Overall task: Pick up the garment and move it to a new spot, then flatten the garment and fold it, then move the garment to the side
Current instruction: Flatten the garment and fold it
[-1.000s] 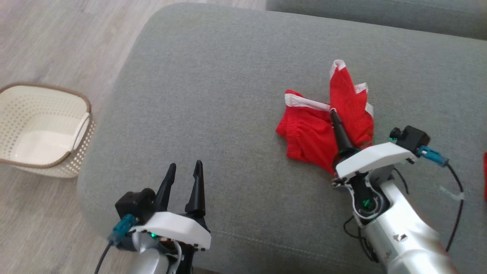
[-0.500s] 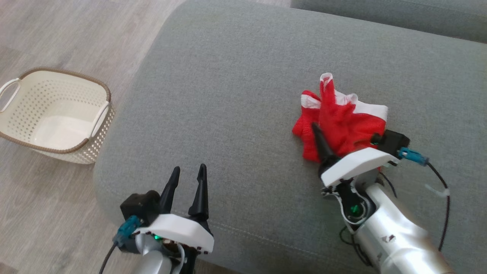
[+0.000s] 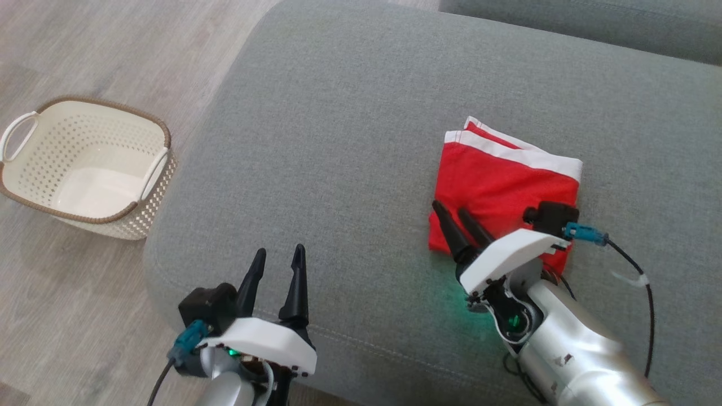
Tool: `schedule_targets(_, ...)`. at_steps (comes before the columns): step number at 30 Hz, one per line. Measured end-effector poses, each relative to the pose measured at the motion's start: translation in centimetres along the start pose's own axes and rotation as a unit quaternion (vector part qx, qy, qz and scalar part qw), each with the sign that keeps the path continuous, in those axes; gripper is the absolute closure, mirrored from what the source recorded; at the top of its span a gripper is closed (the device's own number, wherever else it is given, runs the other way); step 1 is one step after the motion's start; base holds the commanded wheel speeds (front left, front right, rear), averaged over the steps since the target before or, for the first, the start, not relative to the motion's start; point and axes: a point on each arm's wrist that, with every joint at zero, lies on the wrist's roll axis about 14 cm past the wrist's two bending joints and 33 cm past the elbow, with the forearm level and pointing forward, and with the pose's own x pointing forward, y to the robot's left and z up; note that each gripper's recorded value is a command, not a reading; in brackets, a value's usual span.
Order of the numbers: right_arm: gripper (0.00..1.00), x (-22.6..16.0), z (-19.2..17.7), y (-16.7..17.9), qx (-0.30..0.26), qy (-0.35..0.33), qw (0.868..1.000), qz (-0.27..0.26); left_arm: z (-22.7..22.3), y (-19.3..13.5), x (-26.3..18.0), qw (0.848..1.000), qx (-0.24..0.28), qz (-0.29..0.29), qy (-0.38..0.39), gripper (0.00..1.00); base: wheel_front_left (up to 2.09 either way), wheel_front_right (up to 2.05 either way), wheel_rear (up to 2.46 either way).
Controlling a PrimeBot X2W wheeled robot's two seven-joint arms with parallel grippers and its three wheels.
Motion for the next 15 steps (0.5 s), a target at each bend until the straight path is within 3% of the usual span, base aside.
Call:
schedule_targets(5,0.0,-0.3,0.4,-0.2,0.006,-0.005,1.0,-0.006,0.1,-0.3,0.1,1.0,-0.001,-0.005,-0.002,0.0,0.0,0.0,0.0)
schedule_targets(10,0.0,-0.9,4.0,0.6,0.004,-0.065,0.998,0.01,0.6,-1.1,0.5,1.0,0.001,-0.02,-0.01,0.0,0.0,0.0,0.0)
schedule_targets(13,0.0,-2.2,7.0,0.1,-0.03,-0.104,0.994,0.011,1.2,-1.7,0.9,0.999,0.002,-0.031,-0.021,0.0,0.0,0.0,0.0)
schedule_targets(15,0.0,-3.7,9.0,-1.1,-0.084,-0.125,0.989,0.001,1.6,-2.3,1.2,0.999,0.0,-0.042,-0.027,0.0,0.0,0.0,0.0)
